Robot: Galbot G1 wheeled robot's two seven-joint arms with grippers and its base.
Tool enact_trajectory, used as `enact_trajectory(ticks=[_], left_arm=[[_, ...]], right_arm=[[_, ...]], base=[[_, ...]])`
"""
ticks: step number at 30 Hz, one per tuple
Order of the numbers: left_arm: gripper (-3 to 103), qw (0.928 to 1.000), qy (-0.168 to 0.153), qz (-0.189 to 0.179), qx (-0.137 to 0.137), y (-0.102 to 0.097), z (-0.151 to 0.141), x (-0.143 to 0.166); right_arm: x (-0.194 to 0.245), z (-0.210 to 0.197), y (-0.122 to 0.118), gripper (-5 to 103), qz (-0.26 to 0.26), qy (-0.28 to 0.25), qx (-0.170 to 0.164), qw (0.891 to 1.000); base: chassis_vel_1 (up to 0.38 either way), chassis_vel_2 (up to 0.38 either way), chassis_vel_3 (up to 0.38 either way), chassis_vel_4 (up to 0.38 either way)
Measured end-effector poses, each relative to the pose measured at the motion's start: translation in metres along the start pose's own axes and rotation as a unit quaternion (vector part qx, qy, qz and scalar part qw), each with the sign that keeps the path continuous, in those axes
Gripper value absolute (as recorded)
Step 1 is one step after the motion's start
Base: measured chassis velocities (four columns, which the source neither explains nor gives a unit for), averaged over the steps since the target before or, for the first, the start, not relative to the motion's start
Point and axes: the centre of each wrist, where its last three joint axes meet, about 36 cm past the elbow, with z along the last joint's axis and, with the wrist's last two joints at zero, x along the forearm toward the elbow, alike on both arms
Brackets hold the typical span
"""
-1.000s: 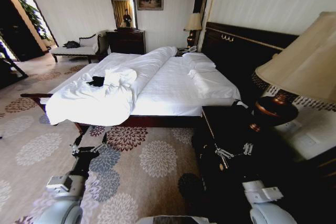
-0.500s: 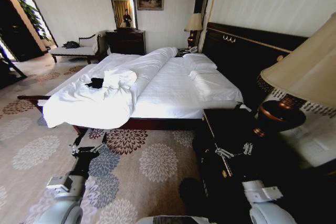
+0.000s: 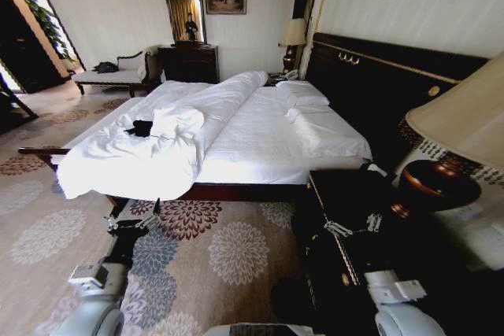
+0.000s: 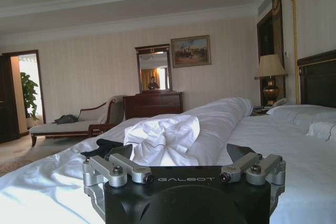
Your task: Fold the clothes on the bed.
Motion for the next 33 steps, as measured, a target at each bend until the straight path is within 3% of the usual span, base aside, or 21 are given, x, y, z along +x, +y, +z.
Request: enact_trajectory(ticks=[33], left_arm=[[100, 1.0000, 0.003, -0.002, 0.002, 0.0010, 0.0048, -0.0025]], right_arm=[[-0.0017, 0.0082, -0.0015, 100, 0.001, 0.005, 0.000, 1.000]], base=[[-0.104, 0.103, 0.107, -0.103]])
